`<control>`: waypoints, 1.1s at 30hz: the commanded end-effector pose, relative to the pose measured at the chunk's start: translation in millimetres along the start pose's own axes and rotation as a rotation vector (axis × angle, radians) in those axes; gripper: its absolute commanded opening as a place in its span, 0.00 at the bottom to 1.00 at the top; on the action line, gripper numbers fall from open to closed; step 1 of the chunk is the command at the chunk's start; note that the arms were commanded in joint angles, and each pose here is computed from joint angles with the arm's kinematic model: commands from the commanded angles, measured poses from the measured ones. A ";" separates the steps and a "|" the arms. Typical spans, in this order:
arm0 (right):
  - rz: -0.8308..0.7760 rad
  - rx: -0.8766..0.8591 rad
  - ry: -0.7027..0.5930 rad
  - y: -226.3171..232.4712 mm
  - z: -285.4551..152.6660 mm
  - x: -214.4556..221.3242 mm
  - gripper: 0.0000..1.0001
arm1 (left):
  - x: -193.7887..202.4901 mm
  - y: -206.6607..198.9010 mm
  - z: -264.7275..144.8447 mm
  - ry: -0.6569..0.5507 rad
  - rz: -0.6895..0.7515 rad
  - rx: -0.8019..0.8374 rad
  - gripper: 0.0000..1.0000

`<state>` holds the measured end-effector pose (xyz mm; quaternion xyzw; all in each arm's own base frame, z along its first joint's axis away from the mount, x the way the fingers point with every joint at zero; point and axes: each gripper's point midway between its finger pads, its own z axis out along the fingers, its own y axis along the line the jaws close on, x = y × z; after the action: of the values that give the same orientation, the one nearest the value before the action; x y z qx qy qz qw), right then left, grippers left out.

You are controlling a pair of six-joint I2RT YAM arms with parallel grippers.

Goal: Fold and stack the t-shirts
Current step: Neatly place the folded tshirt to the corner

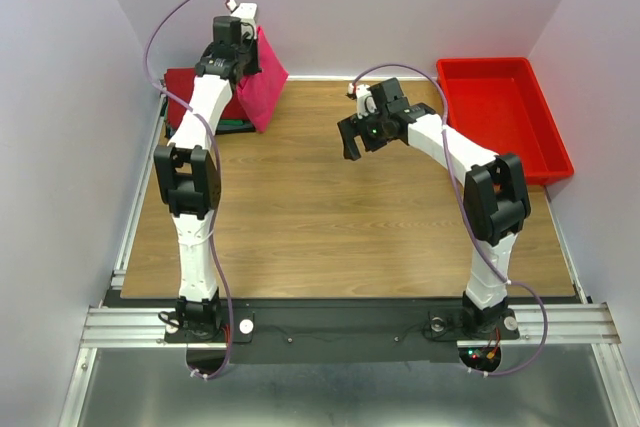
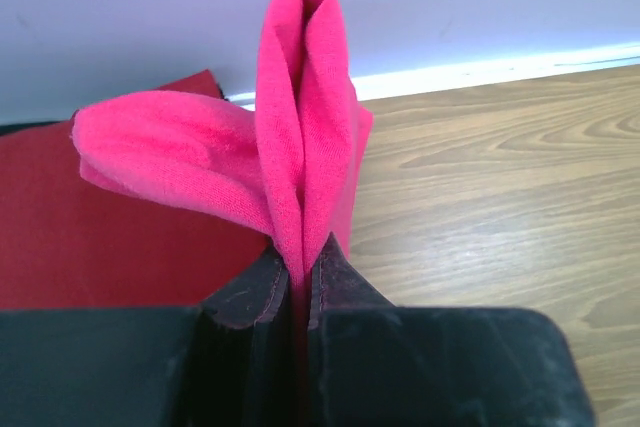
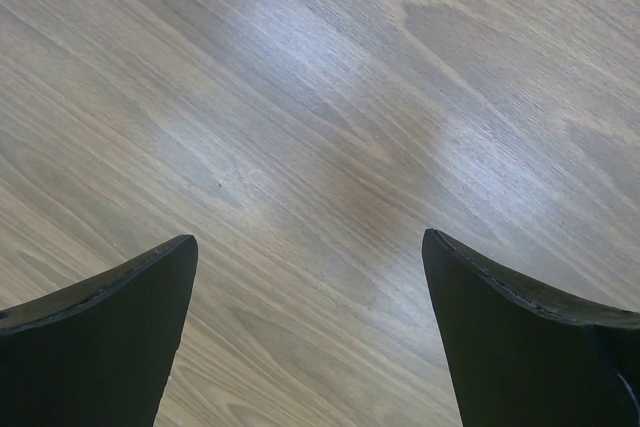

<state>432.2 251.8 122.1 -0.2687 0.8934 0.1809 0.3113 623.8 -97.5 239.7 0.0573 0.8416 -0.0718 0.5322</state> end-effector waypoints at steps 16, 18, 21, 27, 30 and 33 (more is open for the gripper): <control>-0.034 -0.014 -0.057 4.2 -10.5 -21.8 1.00 | -93.8 23.0 -30.5 -0.252 0.105 0.049 0.00; -0.032 -0.017 -0.053 4.6 -9.6 -21.3 1.00 | -95.2 30.3 -31.5 -0.256 0.110 0.041 0.00; -0.033 -0.016 -0.053 3.9 -8.2 -22.0 1.00 | -85.9 50.4 -28.2 -0.231 0.105 0.025 0.00; -0.033 -0.022 -0.040 3.9 -4.0 -19.4 1.00 | -56.3 89.5 -18.0 -0.155 0.111 0.022 0.01; -0.036 -0.023 -0.034 3.3 -2.1 -18.5 1.00 | -36.0 116.0 -9.9 -0.110 0.100 0.002 0.03; -0.038 -0.021 -0.029 2.8 -1.6 -17.7 1.00 | -25.8 143.2 -9.0 -0.095 0.084 -0.013 0.05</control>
<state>433.1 254.3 120.1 -0.2769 0.8919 0.1846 0.3062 646.9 13.8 224.2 0.0775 0.8373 -0.0602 0.5379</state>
